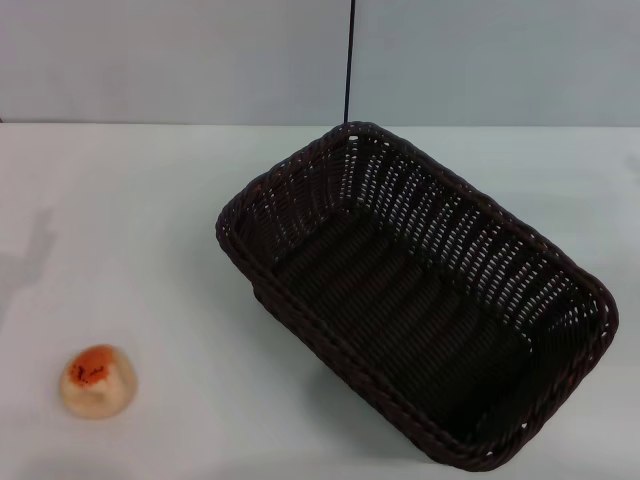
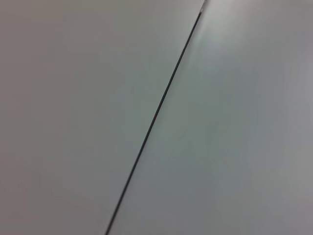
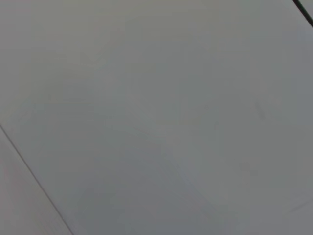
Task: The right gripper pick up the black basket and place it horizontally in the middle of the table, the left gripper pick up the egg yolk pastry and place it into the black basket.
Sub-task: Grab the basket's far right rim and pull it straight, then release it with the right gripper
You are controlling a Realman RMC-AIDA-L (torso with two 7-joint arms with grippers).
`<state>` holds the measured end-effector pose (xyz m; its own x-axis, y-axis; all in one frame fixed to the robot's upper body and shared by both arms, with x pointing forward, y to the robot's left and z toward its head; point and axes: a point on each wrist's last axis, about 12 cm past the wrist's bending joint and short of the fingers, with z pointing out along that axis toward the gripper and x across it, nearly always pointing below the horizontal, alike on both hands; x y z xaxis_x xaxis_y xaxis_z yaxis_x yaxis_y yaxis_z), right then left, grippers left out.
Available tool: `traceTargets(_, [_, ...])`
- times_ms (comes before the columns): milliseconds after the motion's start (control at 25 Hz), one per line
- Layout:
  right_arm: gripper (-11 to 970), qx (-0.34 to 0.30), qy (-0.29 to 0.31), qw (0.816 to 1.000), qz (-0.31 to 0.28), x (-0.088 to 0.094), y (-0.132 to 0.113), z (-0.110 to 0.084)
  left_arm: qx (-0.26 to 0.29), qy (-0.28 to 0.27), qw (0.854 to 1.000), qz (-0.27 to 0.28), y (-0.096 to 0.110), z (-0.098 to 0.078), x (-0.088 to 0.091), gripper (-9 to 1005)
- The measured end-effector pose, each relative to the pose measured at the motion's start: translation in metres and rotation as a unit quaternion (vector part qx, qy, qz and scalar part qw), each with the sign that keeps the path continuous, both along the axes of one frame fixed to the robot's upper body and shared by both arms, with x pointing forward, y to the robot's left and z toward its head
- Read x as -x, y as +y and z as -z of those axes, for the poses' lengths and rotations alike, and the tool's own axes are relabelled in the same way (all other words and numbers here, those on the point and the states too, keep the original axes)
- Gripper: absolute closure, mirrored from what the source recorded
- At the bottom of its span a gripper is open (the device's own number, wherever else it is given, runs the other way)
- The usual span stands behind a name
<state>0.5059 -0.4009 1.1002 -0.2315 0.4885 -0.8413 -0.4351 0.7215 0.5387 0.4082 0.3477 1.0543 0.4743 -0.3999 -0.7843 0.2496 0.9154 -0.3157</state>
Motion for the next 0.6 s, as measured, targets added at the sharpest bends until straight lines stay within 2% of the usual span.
traceTargets(120, [274,0.009,-0.012,1.0,0.019,0.0051,-0.0027,0.0031,-0.022,-0.005,1.0,-0.022,0.0006,-0.0005,0.0005,153])
traceTargets(440, [274,0.029,-0.036,0.998,0.047,0.0104,-0.0026,0.0078,-0.021,-0.01,0.999,-0.036,0.0017,-0.0013,0.0003,153])
traceTargets(600, [276,0.026,-0.039,0.998,0.041,0.008,-0.0031,0.0044,-0.017,-0.01,0.999,-0.038,0.0024,-0.0016,-0.0005,153])
